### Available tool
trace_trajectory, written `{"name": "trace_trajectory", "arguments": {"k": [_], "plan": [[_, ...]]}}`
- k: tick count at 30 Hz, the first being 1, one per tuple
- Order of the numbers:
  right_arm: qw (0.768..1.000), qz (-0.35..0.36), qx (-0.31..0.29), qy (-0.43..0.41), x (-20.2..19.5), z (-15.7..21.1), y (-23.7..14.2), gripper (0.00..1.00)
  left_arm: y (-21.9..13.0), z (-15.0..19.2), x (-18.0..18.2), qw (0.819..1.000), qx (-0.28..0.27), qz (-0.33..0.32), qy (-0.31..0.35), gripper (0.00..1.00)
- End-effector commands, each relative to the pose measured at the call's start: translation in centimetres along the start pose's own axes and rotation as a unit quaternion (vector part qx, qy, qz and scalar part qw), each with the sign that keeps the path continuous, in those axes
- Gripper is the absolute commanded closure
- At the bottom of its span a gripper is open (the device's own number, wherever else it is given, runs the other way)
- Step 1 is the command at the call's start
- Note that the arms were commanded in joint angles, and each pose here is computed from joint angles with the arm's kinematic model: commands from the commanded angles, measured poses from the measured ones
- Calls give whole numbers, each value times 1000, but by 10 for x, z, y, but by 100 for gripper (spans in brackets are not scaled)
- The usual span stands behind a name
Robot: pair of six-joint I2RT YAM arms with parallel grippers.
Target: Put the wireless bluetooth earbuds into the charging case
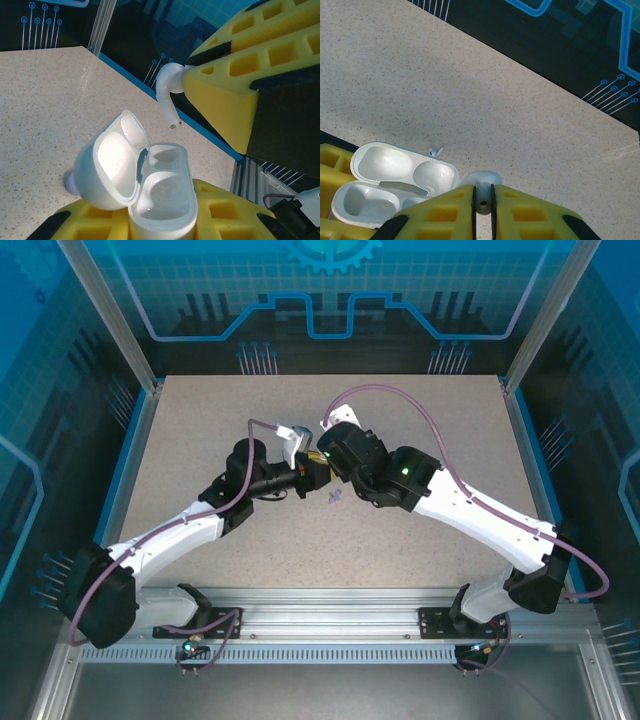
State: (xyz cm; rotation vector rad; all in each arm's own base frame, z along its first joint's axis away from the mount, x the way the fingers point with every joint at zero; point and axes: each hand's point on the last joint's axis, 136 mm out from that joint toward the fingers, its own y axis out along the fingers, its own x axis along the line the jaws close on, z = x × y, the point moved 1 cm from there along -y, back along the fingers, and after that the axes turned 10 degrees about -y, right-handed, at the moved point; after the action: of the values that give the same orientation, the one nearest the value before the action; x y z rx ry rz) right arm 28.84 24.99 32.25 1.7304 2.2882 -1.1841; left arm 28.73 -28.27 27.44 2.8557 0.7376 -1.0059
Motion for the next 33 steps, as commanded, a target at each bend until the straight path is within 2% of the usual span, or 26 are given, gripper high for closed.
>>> {"name": "trace_trajectory", "arguments": {"k": [1, 16, 33], "plan": [[1000, 8, -4, 5, 1, -6, -3, 84, -6, -25, -25, 999, -36, 31, 22, 85], [1000, 5, 6, -3, 6, -3, 2, 83, -5, -29, -26, 998, -44, 34, 17, 85], [998, -60, 6, 0, 24, -9, -2, 77, -4, -33, -29, 998, -51, 38, 22, 85]]}}
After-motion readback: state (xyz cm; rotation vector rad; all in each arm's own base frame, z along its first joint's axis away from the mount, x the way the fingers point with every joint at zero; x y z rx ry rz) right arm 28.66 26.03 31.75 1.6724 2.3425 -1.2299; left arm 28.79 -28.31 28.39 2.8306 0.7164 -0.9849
